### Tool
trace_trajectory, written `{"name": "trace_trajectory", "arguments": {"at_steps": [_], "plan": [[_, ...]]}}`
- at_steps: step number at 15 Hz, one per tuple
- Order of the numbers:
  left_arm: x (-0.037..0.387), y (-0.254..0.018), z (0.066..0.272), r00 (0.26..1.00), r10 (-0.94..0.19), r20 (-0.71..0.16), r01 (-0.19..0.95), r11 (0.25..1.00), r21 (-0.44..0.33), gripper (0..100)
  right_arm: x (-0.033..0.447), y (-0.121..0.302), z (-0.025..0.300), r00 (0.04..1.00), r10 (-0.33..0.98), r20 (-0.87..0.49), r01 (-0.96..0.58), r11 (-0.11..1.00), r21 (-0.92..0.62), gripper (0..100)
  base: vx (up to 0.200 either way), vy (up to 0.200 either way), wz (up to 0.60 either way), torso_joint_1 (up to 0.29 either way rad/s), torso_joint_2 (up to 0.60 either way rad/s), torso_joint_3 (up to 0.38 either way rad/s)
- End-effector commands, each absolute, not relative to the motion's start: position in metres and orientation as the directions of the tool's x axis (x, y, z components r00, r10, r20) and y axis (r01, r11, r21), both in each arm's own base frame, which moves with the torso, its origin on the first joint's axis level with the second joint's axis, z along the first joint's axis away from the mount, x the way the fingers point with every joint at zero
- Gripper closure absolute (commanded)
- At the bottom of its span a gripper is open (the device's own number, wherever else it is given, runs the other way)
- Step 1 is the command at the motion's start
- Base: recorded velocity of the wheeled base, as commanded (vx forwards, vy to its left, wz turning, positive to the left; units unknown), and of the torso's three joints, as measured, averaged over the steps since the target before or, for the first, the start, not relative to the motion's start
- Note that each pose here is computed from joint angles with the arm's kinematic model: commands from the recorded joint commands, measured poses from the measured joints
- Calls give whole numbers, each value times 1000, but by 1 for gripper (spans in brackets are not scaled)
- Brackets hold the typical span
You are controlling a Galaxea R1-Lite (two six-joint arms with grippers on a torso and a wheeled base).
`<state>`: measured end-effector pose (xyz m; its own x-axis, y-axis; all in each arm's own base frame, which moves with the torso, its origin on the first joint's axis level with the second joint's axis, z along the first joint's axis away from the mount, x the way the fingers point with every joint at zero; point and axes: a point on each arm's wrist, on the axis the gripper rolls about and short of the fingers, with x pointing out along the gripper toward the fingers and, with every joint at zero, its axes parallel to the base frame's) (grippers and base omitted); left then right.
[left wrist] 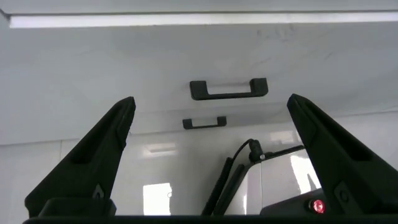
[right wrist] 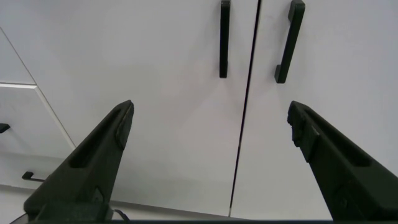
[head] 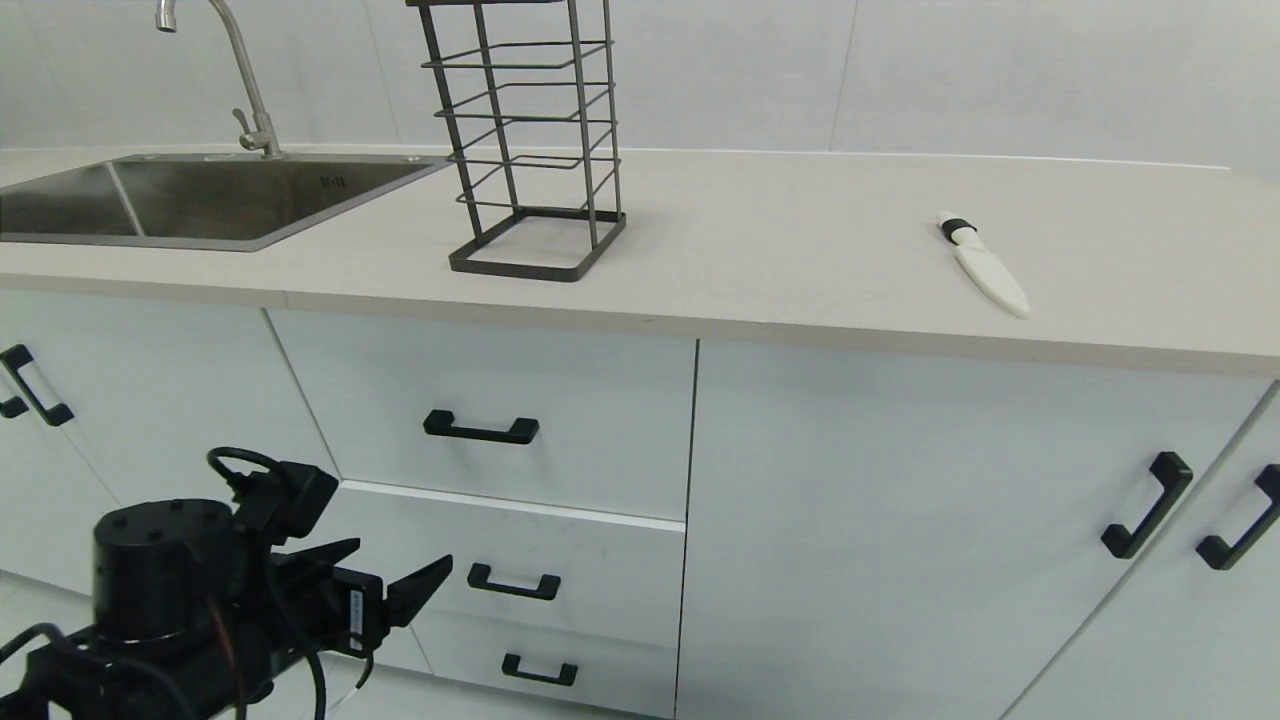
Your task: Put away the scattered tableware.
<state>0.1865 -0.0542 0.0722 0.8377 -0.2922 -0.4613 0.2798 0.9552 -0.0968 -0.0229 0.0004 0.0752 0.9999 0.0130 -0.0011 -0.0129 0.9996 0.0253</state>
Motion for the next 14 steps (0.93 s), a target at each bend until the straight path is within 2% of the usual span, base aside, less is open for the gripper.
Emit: {"name": "trace_trajectory", "arguments": {"at_steps": [1, 2, 3, 4, 7, 9, 10, 12, 14], "plan": [[168, -49, 96, 890, -306, -338, 291, 952, -97, 0, -23, 0, 75, 1000, 14, -3, -14, 1000, 26, 0, 0, 0, 0, 0, 0, 0], [148, -43, 126, 934, -317, -163, 306, 948, -90, 0, -23, 0, 75, 1000, 14, -3, -14, 1000, 25, 0, 0, 0, 0, 0, 0, 0], [142, -41, 134, 941, -318, -115, 309, 947, -88, 0, -23, 0, 75, 1000, 14, -3, -14, 1000, 23, 0, 0, 0, 0, 0, 0, 0], [123, -33, 152, 954, -299, 12, 299, 951, -79, 0, -23, 0, 75, 1000, 14, -3, -14, 1000, 22, 0, 0, 0, 0, 0, 0, 0], [81, -18, 179, 939, -270, 215, 269, 963, 33, 0, -23, 0, 75, 1000, 14, -3, -14, 1000, 22, 0, 0, 0, 0, 0, 0, 0], [58, -13, 199, 926, -261, 272, 256, 965, 56, 0, -23, 0, 75, 1000, 14, -3, -14, 1000, 17, 0, 0, 0, 0, 0, 0, 0], [46, -10, 204, 929, -250, 272, 245, 968, 51, 0, -23, 0, 75, 1000, 14, -3, -14, 1000, 9, 0, 0, 0, 0, 0, 0, 0], [25, -5, 204, 941, -205, 267, 201, 979, 42, 0, -23, 0, 75, 1000, 15, -3, -15, 1000, 6, 0, 0, 0, 0, 0, 0, 0], [6, -2, 196, 943, -164, 289, 158, 986, 44, 0, -23, 0, 75, 1000, 17, -3, -17, 1000, 3, 0, 0, 0, 0, 0, 0, 0]]}}
